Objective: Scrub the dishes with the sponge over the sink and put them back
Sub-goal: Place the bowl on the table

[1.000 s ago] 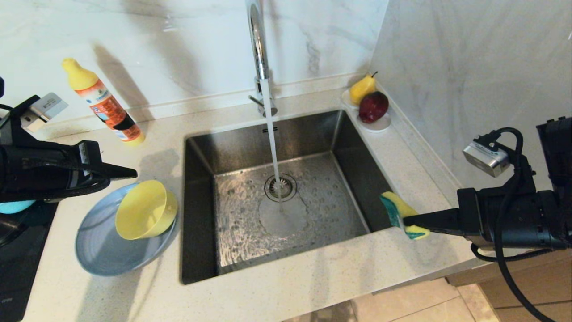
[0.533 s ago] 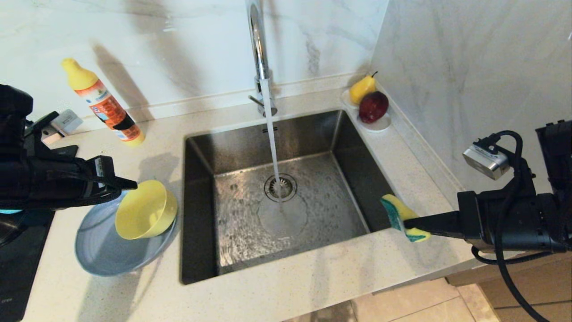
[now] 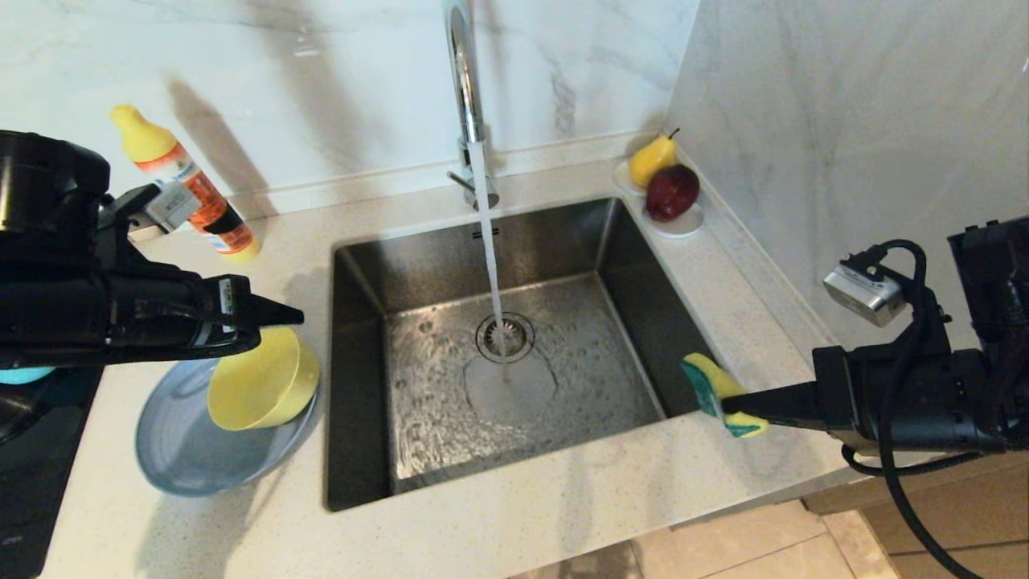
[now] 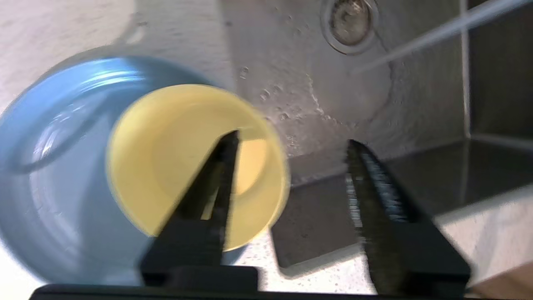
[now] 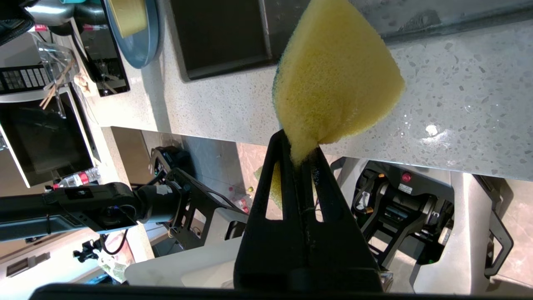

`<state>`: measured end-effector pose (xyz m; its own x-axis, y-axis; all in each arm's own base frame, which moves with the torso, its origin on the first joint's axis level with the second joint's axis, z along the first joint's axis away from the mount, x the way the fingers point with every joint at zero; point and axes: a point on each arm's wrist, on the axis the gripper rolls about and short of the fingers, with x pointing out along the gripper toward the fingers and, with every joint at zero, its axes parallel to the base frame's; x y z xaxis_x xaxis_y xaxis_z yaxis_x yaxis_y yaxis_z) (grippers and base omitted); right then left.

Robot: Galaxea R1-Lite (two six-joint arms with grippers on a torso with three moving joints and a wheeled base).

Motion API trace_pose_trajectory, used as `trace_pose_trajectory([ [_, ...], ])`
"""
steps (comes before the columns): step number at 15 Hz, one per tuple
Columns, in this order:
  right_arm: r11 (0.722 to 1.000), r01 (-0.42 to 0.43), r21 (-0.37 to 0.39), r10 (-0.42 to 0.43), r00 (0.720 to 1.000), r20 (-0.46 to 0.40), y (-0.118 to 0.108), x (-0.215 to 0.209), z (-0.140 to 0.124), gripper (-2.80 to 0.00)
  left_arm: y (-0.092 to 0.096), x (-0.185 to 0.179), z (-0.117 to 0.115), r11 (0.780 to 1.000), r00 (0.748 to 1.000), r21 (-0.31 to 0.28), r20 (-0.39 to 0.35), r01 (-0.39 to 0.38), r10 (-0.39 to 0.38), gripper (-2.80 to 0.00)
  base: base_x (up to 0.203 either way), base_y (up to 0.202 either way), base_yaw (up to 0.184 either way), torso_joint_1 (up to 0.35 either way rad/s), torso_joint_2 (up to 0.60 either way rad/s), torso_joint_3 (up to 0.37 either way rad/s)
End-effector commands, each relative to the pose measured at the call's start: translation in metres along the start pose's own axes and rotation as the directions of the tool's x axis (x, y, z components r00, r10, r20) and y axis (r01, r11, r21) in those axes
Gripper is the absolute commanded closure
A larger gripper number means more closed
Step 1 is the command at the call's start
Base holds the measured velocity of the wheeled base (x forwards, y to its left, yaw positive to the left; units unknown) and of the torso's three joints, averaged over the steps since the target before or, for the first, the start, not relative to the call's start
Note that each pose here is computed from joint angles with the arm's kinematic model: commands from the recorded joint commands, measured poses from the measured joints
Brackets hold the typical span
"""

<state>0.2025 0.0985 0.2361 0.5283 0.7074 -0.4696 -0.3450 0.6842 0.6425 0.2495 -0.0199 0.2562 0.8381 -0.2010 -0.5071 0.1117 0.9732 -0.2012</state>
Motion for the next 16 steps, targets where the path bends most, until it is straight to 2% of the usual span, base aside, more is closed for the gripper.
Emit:
trace_pose_trajectory([
  [1, 1.0, -0.002, 0.004, 0.002, 1.0, -0.004, 0.0, 0.001, 0.0, 0.0, -0.007, 0.005, -0.002, 0.999, 1.0, 0.032, -0.016, 0.012, -0.012, -2.8, 0.0, 0.0, 0.0, 0.0, 0.0, 0.0],
  [4, 1.0, 0.01, 0.013, -0.01, 1.0, 0.001, -0.004, 0.001, 0.002, 0.0, -0.003, 0.021, -0.011, 0.996, 0.997, 0.079, -0.069, -0.034, 0.039, -2.8, 0.0, 0.0, 0.0, 0.0, 0.0, 0.0],
  [6, 1.0, 0.011, 0.013, -0.011, 1.0, -0.001, -0.004, 0.002, 0.002, 0.0, -0.001, 0.033, -0.014, 0.994, 0.995, 0.086, -0.064, -0.07, 0.076, -2.8, 0.0, 0.0, 0.0, 0.0, 0.0, 0.0],
  [11, 1.0, 0.021, 0.022, -0.021, 1.0, -0.003, -0.007, 0.003, 0.003, 0.0, 0.003, 0.054, -0.022, 0.993, 0.996, 0.095, -0.041, -0.069, 0.073, -2.8, 0.0, 0.0, 0.0, 0.0, 0.0, 0.0],
  [16, 1.0, 0.008, 0.029, -0.008, 1.0, -0.008, -0.01, 0.002, 0.004, 0.0, 0.001, 0.065, -0.032, 0.993, 0.994, 0.1, -0.083, -0.059, 0.067, -2.8, 0.0, 0.0, 0.0, 0.0, 0.0, 0.0],
])
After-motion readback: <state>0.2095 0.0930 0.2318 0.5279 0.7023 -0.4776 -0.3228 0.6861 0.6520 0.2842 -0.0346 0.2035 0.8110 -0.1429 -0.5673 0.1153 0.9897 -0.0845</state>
